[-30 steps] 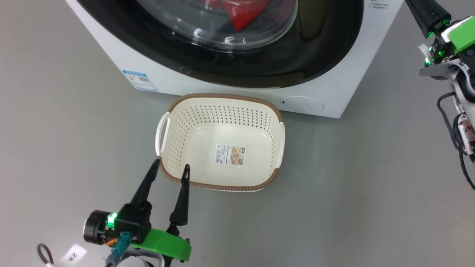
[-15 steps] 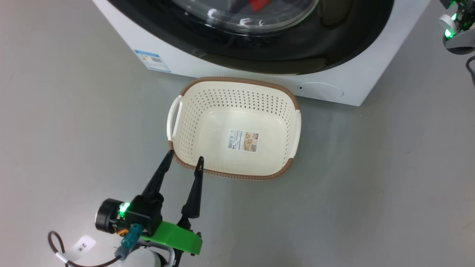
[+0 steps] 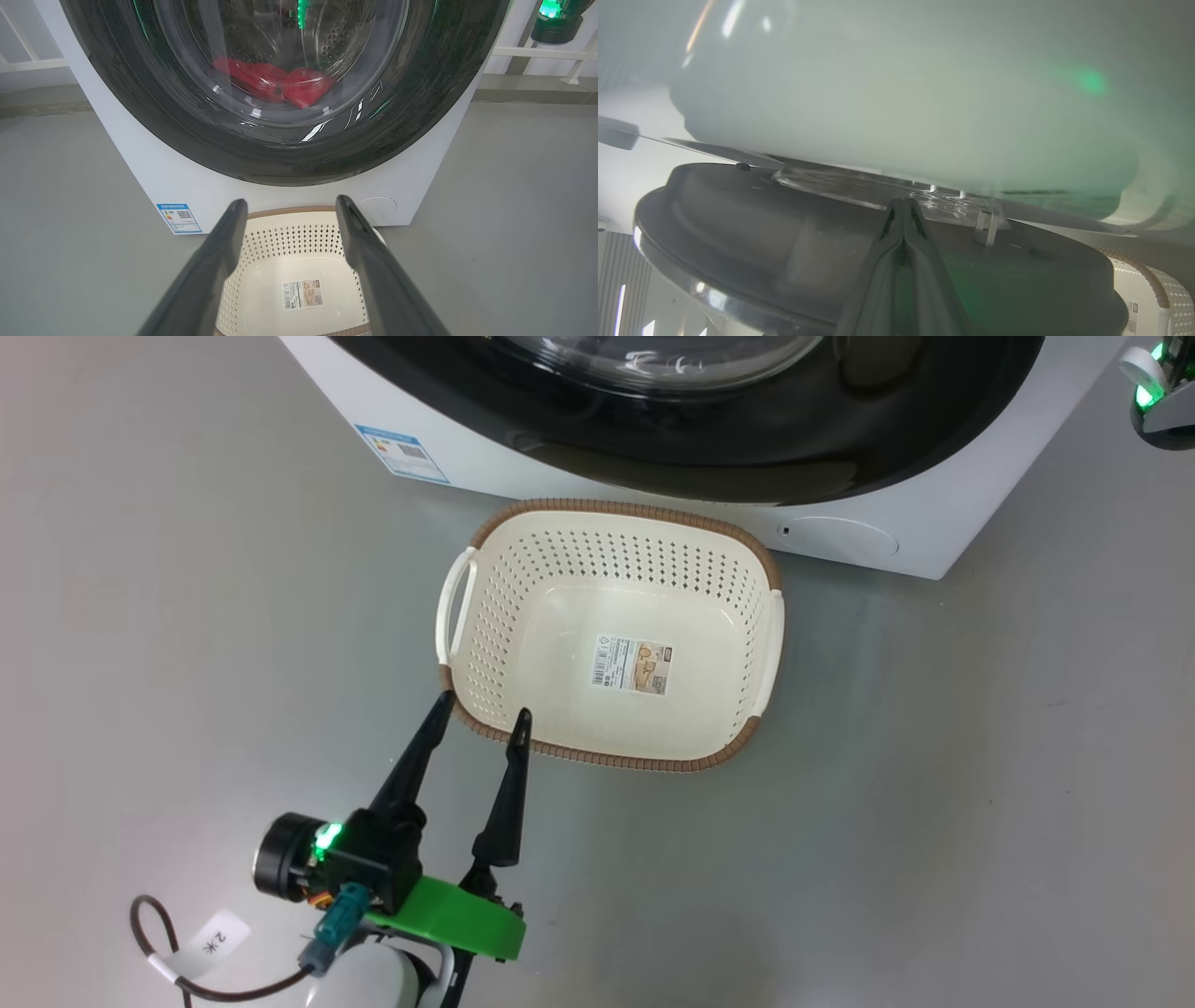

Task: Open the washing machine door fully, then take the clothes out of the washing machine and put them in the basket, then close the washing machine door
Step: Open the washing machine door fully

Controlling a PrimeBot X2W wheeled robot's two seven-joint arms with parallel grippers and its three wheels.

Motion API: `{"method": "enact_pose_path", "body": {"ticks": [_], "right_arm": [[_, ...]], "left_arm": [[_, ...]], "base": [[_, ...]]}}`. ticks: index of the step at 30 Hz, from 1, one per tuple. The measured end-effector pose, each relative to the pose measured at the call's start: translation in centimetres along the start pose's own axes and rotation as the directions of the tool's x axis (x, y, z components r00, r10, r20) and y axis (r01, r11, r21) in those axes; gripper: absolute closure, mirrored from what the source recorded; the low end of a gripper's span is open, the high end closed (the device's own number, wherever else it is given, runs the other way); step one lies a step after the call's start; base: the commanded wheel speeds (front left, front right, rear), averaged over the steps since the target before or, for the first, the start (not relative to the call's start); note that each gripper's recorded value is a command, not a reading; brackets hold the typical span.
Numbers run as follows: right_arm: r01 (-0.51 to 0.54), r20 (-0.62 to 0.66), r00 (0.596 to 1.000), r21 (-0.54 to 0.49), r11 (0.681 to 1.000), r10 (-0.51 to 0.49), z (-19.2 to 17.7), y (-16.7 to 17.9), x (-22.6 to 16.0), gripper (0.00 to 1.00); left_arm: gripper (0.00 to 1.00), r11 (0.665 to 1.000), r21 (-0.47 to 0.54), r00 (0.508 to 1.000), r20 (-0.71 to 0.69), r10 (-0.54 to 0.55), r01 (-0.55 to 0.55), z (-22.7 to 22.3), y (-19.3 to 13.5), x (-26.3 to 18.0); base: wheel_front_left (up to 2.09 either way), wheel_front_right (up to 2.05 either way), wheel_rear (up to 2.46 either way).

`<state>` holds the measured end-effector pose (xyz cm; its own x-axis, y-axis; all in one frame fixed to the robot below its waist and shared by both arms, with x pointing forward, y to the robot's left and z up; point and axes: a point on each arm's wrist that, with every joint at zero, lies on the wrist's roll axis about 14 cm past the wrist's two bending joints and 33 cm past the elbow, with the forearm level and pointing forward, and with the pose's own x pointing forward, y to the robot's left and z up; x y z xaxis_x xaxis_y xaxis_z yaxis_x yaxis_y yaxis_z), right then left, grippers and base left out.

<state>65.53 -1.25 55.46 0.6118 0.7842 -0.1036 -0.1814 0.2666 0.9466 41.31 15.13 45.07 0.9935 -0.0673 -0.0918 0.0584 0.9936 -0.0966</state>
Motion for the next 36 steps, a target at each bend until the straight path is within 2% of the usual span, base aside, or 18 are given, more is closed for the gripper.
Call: {"method": "enact_pose_path", "body": {"ticks": [11, 22, 36], "right_arm": [[-0.002, -0.131, 0.991, -0.053, 0.999, -0.005, -3.2, 1.1, -0.9, 1.00], [-0.013, -0.323, 0.946, -0.080, 0.997, -0.013, -11.3, 1.5, -2.1, 1.00], [-0.118, -0.435, 0.899, -0.107, 0.987, 0.060, -18.0, 5.0, -4.0, 1.00]], "left_arm": [[0.00, 1.000, -0.005, 1.000, 0.029, -0.012, 0.013, 1.1, -0.6, -0.2], [0.00, 1.000, -0.009, 0.998, 0.069, -0.006, 0.007, 2.5, -0.6, -1.2], [0.00, 0.999, -0.025, 0.995, 0.084, 0.046, -0.044, 3.0, 0.5, -4.0]], "base": [[0.00, 0.00, 0.00], [0.00, 0.00, 0.00], [0.00, 0.00, 0.00]]}}
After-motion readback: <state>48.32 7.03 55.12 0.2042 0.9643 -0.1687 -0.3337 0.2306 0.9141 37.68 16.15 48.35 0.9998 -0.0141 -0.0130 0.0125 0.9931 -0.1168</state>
